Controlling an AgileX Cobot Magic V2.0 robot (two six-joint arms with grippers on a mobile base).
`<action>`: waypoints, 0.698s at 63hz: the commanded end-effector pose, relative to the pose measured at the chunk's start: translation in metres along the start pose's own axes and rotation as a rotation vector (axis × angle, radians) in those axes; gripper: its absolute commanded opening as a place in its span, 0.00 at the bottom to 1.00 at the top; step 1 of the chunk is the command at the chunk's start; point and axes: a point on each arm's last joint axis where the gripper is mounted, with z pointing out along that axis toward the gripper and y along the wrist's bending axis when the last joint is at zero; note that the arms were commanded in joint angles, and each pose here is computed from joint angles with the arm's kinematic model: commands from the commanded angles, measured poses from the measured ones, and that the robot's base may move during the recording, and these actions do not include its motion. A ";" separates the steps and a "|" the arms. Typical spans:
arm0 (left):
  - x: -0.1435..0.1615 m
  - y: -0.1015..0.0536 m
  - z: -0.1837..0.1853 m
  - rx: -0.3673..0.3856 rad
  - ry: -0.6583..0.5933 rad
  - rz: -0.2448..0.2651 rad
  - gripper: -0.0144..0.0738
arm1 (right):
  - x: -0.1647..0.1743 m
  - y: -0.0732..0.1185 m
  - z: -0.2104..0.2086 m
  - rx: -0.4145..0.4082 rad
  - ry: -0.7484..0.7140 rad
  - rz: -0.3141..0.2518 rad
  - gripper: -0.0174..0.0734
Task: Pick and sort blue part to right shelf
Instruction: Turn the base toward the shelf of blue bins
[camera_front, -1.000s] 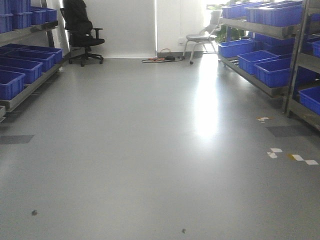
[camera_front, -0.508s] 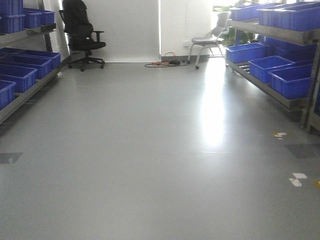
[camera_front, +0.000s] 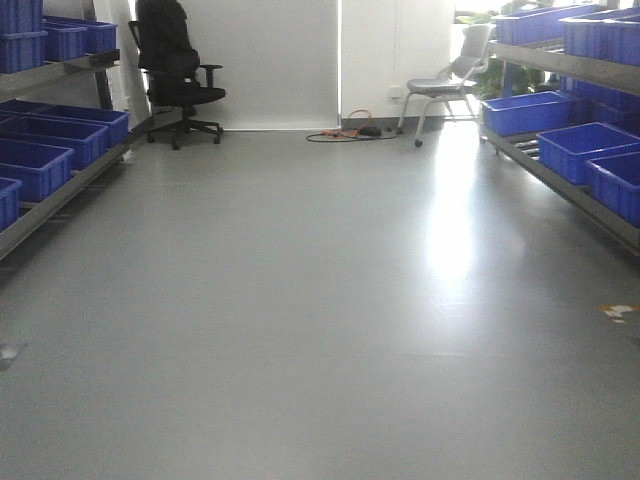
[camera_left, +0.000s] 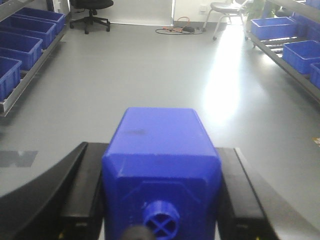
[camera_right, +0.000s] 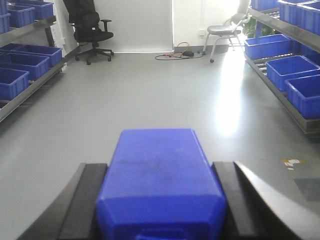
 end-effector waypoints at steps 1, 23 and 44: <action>-0.017 -0.001 -0.003 0.004 -0.113 -0.012 0.58 | -0.018 0.001 -0.002 0.002 -0.118 -0.011 0.50; -0.017 -0.001 -0.003 0.004 -0.113 -0.012 0.58 | -0.018 0.001 -0.002 0.002 -0.118 -0.011 0.50; -0.017 -0.001 -0.003 0.004 -0.113 -0.012 0.58 | -0.018 0.001 -0.002 0.002 -0.118 -0.011 0.50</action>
